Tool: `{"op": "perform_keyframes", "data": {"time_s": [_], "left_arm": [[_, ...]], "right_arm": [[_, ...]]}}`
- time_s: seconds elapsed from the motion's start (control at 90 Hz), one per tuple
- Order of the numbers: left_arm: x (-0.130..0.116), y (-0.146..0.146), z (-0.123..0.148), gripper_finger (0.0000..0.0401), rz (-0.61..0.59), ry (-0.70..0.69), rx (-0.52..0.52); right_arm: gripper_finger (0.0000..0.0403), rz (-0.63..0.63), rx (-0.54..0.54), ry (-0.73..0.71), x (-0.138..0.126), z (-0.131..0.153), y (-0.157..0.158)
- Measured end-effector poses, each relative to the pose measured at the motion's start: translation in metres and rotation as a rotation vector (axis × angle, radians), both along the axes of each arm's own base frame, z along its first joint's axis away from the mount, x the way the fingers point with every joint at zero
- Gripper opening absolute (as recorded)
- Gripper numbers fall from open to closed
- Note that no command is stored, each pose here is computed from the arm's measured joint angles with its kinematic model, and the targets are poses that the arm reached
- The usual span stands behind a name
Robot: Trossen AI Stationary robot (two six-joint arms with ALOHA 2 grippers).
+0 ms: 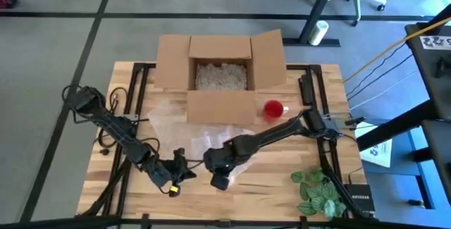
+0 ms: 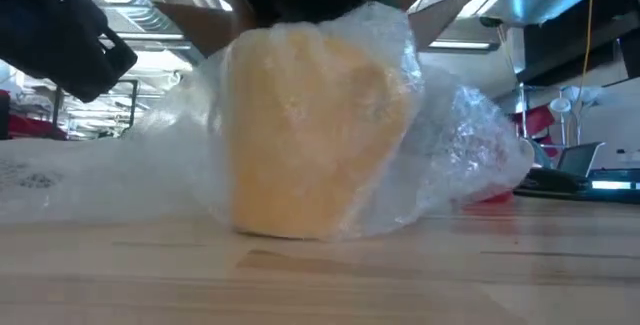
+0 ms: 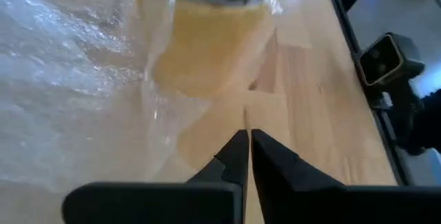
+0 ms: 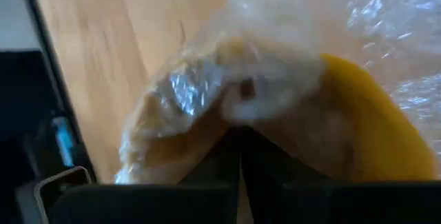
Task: Wrap mug
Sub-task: Wrap the yellow mug using the bubble wrap
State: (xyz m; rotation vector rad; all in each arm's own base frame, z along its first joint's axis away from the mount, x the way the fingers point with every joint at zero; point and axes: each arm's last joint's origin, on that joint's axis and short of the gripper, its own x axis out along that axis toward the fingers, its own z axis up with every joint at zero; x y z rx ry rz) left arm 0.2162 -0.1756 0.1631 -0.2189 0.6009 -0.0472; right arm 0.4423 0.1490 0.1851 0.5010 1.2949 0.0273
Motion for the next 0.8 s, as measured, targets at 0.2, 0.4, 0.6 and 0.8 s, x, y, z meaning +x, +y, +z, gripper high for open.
{"op": "perform_keyframes", "data": {"time_s": [0.2,0.4,0.6,0.8], "left_arm": [[0.0,-0.001,-0.001,0.0,-0.016,0.016,-0.03],[0.001,-0.006,-0.004,0.0,-0.054,0.023,-0.056],[0.009,-0.011,-0.014,0.0,-0.11,0.016,-0.091],[0.027,-0.011,-0.044,0.0,-0.204,0.114,-0.243]], "right_arm": [[0.0,0.114,-0.003,0.066,-0.004,-0.008,0.001],[0.0,0.279,-0.032,0.102,-0.015,-0.004,0.003],[0.0,0.453,-0.081,0.174,-0.031,-0.001,0.003],[0.0,0.457,-0.09,0.219,-0.035,-0.001,0.001]]}}
